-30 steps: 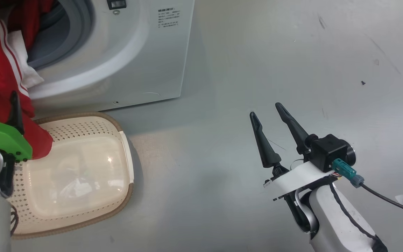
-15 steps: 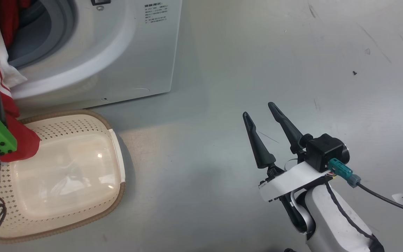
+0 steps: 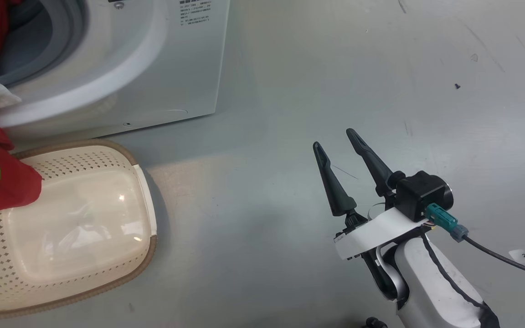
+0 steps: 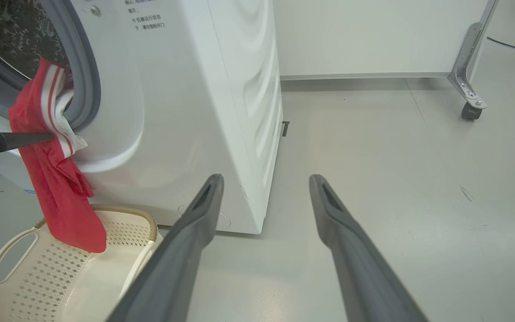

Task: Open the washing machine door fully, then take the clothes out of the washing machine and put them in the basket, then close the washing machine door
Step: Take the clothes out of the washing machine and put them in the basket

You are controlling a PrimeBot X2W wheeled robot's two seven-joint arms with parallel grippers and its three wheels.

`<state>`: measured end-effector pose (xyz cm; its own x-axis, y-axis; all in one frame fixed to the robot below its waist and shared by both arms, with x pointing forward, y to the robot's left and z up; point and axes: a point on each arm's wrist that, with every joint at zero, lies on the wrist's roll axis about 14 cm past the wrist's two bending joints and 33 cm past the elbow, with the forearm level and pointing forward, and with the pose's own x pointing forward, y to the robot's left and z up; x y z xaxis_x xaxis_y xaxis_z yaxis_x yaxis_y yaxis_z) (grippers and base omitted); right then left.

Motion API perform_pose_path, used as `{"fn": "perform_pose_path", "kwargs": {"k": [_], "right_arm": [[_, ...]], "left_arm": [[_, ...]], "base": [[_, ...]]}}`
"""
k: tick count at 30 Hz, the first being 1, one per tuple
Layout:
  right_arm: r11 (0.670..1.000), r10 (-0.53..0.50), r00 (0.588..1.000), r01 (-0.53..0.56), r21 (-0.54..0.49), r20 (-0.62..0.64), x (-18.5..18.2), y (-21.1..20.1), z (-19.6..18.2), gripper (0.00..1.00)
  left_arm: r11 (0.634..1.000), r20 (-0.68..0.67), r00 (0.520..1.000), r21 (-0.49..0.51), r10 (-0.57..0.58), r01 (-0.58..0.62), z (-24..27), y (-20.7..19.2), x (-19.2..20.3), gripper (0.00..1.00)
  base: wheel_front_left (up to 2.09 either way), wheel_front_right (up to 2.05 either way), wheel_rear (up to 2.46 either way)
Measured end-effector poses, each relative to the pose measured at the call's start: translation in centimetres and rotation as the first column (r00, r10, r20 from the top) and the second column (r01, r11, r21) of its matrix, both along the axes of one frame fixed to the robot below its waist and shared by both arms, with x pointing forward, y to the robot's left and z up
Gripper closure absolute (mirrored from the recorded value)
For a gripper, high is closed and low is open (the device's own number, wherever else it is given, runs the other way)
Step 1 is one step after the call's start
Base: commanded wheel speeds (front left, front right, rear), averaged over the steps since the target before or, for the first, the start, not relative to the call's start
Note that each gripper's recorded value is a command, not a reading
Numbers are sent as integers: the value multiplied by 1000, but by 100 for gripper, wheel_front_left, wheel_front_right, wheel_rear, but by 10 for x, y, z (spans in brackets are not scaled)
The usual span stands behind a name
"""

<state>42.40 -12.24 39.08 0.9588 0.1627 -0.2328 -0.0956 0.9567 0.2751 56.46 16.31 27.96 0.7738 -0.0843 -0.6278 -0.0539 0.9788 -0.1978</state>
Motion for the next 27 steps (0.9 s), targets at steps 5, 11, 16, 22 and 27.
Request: {"fn": "perform_pose_path", "kwargs": {"k": [5, 11, 16, 22, 27], "right_arm": [[1000, 1, 1000, -1, -2, -3, 1, 0, -1, 0], [1000, -4, 1000, 4, -6, -6, 1, -1, -3, 0], [1000, -1, 1000, 1, -5, -6, 2, 0, -3, 0], [1000, 5, 1000, -5, -1, 1, 4, 3, -1, 0], [1000, 18, 1000, -18, 4, 13, 5, 8, 4, 0]], "left_arm": [[1000, -12, 1000, -15, 14, -14, -3, -1, 3, 0], [999, -17, 1000, -45, 11, -12, -5, -6, 5, 90], [997, -5, 1000, -78, 12, -12, -3, -13, 7, 100], [997, 27, 1000, -82, 3, 0, 4, -13, 5, 100], [998, 74, 997, -48, -26, 30, 17, -9, 5, 100]], "base": [[0, 0, 0], [0, 0, 0], [0, 0, 0], [0, 0, 0], [0, 0, 0]]}}
